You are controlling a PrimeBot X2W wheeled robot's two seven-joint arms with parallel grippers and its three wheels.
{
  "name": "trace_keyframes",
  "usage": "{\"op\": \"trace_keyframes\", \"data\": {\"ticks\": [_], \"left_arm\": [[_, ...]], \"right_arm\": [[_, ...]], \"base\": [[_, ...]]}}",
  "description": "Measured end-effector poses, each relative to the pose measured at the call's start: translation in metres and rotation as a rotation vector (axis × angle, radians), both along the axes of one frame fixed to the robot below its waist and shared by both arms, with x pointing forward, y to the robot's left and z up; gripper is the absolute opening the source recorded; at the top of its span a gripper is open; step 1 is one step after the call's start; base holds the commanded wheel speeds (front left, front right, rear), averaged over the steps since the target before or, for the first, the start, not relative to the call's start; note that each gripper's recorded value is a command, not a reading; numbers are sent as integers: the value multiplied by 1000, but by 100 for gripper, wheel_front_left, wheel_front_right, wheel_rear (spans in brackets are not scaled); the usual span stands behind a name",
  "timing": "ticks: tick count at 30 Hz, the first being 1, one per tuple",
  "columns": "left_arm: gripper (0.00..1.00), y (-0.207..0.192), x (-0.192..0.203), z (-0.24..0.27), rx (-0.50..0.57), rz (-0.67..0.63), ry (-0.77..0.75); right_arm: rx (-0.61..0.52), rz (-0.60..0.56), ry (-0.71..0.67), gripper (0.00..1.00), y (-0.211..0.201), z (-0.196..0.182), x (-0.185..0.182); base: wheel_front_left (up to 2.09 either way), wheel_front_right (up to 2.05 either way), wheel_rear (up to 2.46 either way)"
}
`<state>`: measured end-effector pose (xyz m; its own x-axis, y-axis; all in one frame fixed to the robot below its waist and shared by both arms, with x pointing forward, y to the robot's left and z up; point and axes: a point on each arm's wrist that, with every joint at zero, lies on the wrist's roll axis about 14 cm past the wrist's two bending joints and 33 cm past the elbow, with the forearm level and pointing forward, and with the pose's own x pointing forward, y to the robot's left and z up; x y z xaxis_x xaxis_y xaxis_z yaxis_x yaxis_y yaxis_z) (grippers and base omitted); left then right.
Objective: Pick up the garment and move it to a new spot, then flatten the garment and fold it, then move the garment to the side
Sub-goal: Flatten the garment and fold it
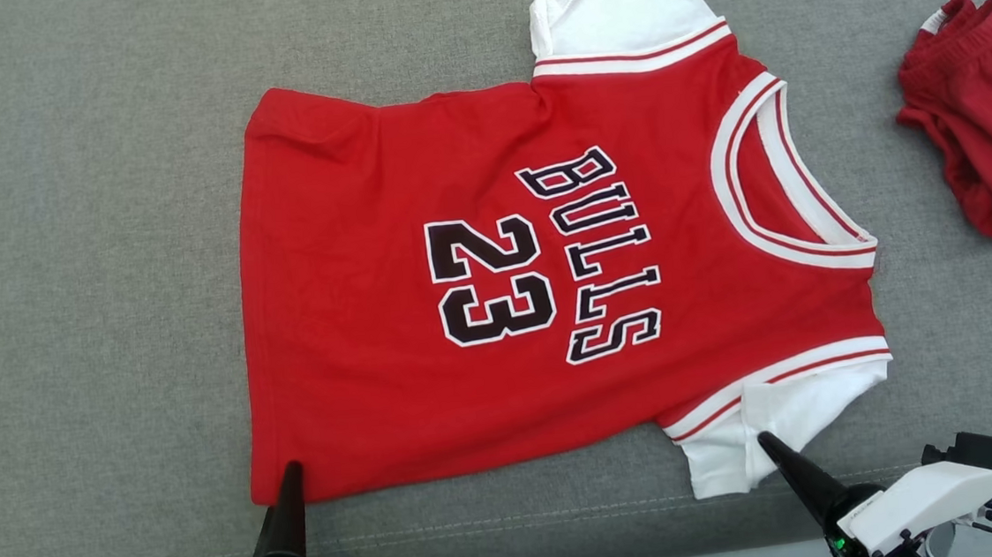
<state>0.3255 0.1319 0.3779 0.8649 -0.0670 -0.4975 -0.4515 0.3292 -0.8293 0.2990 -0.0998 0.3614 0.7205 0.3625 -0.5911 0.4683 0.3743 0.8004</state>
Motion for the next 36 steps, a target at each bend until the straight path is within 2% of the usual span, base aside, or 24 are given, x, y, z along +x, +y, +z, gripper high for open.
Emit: {"op": "trace_keyframes", "data": {"ticks": [4,7,8,9,10,11,12,13,16,18,19,21,22,23,24,36], "left_arm": [[100,-2,9,5,-5,-2,-29],[100,-3,17,12,-12,-4,-67],[91,-2,20,14,-15,0,-79],[48,-6,25,19,-23,-12,-97],[48,-7,27,21,-26,-15,-109],[37,-8,29,23,-28,-18,-117],[33,-9,31,26,-31,-23,-124],[33,-10,33,28,-34,-25,-134],[47,-11,37,34,-39,-29,-154],[50,-11,39,35,-41,-29,-160],[63,-11,39,36,-41,-29,-162],[74,-8,40,37,-34,-27,-165],[82,-6,42,37,-27,-26,-168],[93,-4,43,38,-19,-24,-170],[98,-2,45,39,-14,-21,-175],[100,23,63,44,35,34,-195]], "right_arm": [[27,-37,-21,0,-6,6,5],[95,-61,-60,0,-4,21,14],[116,-64,-80,0,-3,27,17],[153,-92,-126,0,-5,41,26],[170,-97,-149,0,-5,48,30],[180,-94,-173,0,-5,54,34],[190,-92,-200,0,-4,62,38],[199,-87,-223,0,-3,69,41],[231,-83,-278,0,-2,87,49],[241,-78,-303,0,-1,95,52],[245,-75,-313,0,-1,98,53],[249,-67,-324,0,0,103,55],[248,-66,-325,0,0,104,56],[246,-65,-327,0,0,105,57],[242,-65,-328,0,-1,105,58],[208,-94,-337,0,-18,109,66]], "base": [[0,0,0],[0,0,0],[0,0,0],[0,0,0],[0,0,0],[0,0,0],[0,0,0],[0,0,0],[0,0,0],[0,0,0],[0,0,0],[0,0,0],[0,0,0],[0,0,0],[0,0,0],[0,0,0]]}}
